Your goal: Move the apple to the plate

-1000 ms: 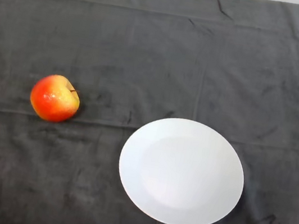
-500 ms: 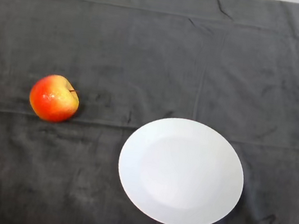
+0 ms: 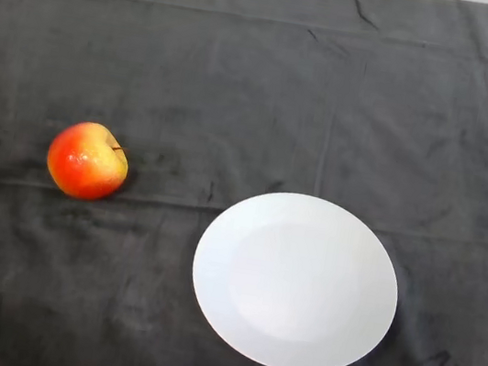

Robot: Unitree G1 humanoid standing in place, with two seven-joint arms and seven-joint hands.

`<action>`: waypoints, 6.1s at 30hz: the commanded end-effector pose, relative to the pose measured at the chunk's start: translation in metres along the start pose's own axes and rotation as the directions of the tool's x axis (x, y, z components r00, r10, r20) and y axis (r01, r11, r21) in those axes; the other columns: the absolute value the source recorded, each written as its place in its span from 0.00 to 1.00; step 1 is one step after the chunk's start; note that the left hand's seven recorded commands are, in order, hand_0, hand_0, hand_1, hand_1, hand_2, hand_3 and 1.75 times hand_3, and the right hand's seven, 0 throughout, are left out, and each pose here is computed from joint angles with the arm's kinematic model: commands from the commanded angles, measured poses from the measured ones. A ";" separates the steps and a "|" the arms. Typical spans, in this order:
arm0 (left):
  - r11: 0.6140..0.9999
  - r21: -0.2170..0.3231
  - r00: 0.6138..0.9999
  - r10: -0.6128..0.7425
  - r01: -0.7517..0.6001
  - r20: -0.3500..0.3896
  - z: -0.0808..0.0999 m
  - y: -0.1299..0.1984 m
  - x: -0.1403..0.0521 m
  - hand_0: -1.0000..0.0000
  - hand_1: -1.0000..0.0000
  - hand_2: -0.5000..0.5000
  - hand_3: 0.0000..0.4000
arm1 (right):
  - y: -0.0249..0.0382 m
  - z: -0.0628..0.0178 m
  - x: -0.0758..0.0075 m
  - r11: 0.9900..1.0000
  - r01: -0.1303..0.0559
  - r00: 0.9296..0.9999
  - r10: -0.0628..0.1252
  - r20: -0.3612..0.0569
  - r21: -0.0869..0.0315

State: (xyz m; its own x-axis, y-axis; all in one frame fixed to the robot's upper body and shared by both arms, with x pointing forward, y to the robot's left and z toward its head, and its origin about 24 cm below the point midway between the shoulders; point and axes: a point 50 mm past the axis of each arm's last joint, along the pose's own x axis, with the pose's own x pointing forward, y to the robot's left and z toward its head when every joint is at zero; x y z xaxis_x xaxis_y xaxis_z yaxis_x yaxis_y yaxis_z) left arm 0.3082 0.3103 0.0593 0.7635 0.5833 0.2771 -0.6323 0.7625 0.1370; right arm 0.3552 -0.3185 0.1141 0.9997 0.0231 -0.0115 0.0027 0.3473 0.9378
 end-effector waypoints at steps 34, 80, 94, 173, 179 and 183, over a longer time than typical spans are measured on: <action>0.849 0.256 0.852 -0.506 0.463 0.136 0.015 -0.088 -0.034 1.00 1.00 0.50 0.00 | -0.0113 0.0059 -0.0085 0.999 0.033 0.999 -0.033 0.020 0.001; 0.714 0.399 0.748 -0.656 0.575 0.096 0.023 -0.109 -0.033 0.00 0.00 0.50 1.00 | -0.0113 0.0059 -0.0085 0.999 0.033 0.999 -0.033 0.020 0.001; 0.815 0.367 0.721 -0.573 0.449 0.390 0.055 -0.133 -0.057 0.00 0.00 0.50 1.00 | -0.0113 0.0059 -0.0085 0.999 0.033 0.999 -0.033 0.020 0.001; 0.463 0.634 0.256 -0.883 0.620 0.395 0.046 -0.188 -0.136 1.00 1.00 0.50 0.00 | -0.0110 0.0063 -0.0085 0.999 0.032 0.999 -0.032 0.020 0.006; 0.518 0.627 0.295 -0.853 0.582 0.430 0.050 -0.178 -0.119 1.00 1.00 0.50 0.00 | -0.0110 0.0064 -0.0085 0.999 0.031 0.999 -0.032 0.020 0.006; 0.554 0.624 0.327 -0.831 0.551 0.450 0.048 -0.168 -0.111 1.00 1.00 0.50 0.00 | -0.0110 0.0064 -0.0085 0.999 0.031 0.999 -0.032 0.020 0.006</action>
State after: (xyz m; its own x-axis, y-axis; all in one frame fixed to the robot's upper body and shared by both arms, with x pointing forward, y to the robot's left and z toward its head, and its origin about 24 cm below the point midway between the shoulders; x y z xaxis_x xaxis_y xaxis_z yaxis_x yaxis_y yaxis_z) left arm 0.3153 0.0833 0.0476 0.6969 -0.5725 0.4319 0.0312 0.6259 0.7793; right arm 0.3552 -0.3185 0.1141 0.9997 0.0230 -0.0114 0.0027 0.3473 0.9377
